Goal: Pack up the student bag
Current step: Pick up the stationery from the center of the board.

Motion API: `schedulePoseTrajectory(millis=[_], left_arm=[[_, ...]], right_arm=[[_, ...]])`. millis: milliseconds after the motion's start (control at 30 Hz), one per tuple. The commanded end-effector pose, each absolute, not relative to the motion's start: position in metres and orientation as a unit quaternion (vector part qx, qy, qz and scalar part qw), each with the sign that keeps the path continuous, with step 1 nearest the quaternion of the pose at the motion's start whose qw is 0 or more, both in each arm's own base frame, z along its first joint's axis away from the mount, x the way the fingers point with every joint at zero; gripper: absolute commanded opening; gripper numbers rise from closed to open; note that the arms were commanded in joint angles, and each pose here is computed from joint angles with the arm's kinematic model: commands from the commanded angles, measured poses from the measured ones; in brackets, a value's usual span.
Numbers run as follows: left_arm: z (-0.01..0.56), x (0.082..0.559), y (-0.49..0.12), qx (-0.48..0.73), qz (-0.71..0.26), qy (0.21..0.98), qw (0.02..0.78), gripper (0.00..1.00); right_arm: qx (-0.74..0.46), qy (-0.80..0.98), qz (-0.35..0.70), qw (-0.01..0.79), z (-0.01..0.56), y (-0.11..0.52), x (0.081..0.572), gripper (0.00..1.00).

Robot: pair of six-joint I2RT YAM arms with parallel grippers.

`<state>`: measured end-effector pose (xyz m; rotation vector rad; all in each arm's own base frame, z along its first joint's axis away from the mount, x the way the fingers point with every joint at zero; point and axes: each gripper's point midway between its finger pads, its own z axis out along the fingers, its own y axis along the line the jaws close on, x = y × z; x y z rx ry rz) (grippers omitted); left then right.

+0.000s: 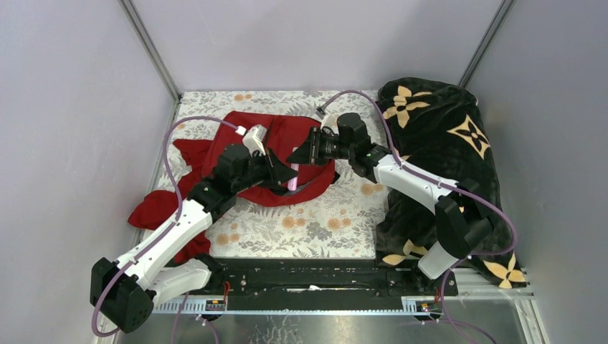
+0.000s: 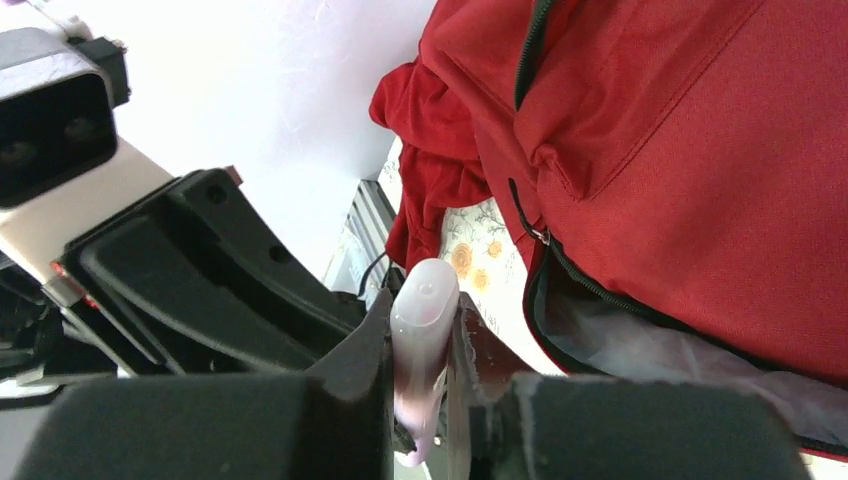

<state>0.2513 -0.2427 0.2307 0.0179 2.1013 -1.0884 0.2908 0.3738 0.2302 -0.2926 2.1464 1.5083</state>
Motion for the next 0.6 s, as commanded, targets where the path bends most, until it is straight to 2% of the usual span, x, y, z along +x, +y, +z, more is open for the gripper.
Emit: schedulePoseTrajectory(millis=[0, 67, 100, 267, 367, 433, 567], left_arm=[[0.233, 0.256, -0.243, 0.005, -0.422, 0.818, 0.390, 0.40], [0.230, 0.255, -0.240, 0.007, -0.411, 0.825, 0.387, 0.85], [0.228, 0.256, -0.238, 0.006, -0.402, 0.830, 0.387, 0.97], [0.223, 0.267, -0.219, 0.008, -0.332, 0.853, 0.404, 0.99], [0.235, 0.281, -0.204, -0.003, -0.289, 0.850, 0.440, 0.99], [0.242, 0.301, -0.184, -0.031, -0.238, 0.855, 0.460, 0.99], [0.227, 0.356, -0.123, -0.117, -0.115, 0.881, 0.445, 0.97]], right_arm=[[-0.087, 0.792, 0.547, 0.259, 0.227, 0.377, 0.305, 0.00], [-0.076, 0.798, 0.534, 0.270, 0.226, 0.374, 0.310, 0.00], [-0.071, 0.801, 0.525, 0.280, 0.227, 0.371, 0.315, 0.00], [-0.001, 0.821, 0.452, 0.349, 0.219, 0.325, 0.353, 0.00], [0.058, 0.822, 0.436, 0.362, 0.213, 0.289, 0.378, 0.00], [0.080, 0.817, 0.438, 0.366, 0.210, 0.273, 0.388, 0.00], [0.084, 0.812, 0.446, 0.366, 0.214, 0.271, 0.395, 0.00]])
